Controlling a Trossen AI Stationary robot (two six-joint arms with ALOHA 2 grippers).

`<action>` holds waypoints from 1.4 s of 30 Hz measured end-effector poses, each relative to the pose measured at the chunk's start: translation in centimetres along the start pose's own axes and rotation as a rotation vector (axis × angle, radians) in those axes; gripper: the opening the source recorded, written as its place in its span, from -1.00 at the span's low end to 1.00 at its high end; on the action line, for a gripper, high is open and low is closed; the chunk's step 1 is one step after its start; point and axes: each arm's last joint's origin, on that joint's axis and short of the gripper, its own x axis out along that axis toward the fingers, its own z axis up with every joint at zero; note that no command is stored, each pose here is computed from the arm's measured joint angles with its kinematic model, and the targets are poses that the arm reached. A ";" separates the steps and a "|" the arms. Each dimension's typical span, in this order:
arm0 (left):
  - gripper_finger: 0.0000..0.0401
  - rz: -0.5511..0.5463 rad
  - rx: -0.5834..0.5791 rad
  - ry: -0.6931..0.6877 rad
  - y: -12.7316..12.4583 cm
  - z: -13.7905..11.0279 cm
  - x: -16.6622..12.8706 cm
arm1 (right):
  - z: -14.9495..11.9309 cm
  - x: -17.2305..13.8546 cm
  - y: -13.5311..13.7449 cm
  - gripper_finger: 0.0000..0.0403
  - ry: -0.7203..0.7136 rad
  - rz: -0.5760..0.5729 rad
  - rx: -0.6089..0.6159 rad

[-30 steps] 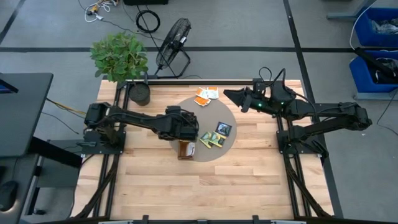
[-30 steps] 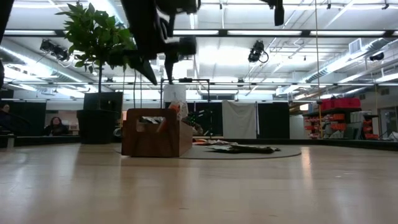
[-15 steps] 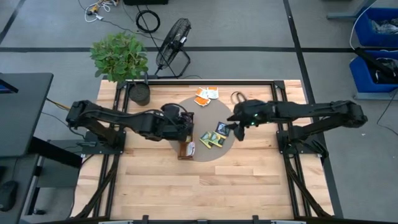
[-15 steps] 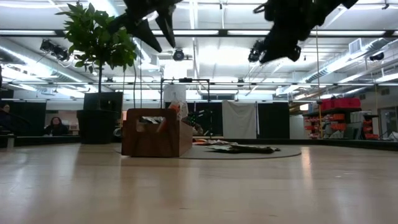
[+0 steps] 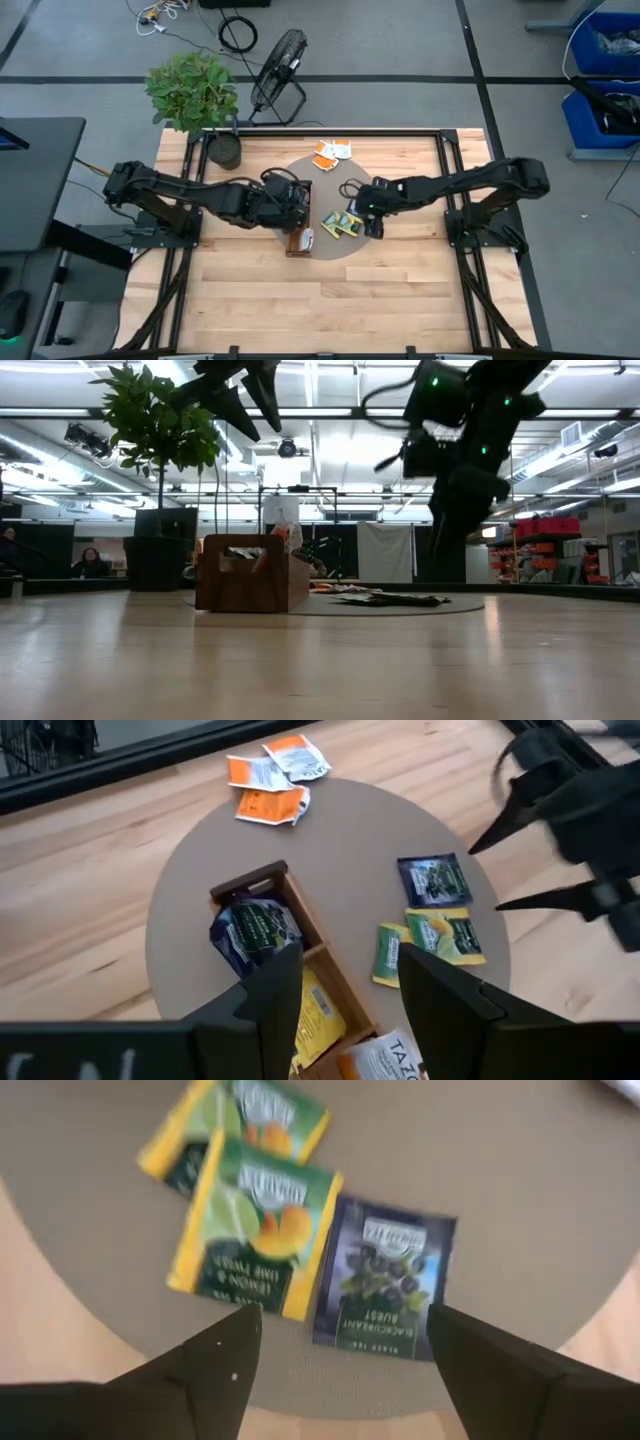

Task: Pick & Place Tea
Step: Put the violet tea bag into the top section of the wooden organizer

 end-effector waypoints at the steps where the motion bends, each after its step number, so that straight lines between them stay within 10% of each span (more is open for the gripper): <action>1: -0.14 -0.003 0.003 0.001 -0.1 -0.1 -0.1 | -0.1 0.6 0.1 0.46 0.021 -0.002 -0.014; 26: -0.14 -0.027 0.015 0.003 -0.4 -0.6 -0.6 | -2.2 4.7 -1.0 0.36 0.086 0.041 0.065; 42: -0.14 -0.039 0.003 -0.003 -0.6 -0.6 -0.6 | -2.3 4.9 -0.9 -0.68 0.072 0.080 0.071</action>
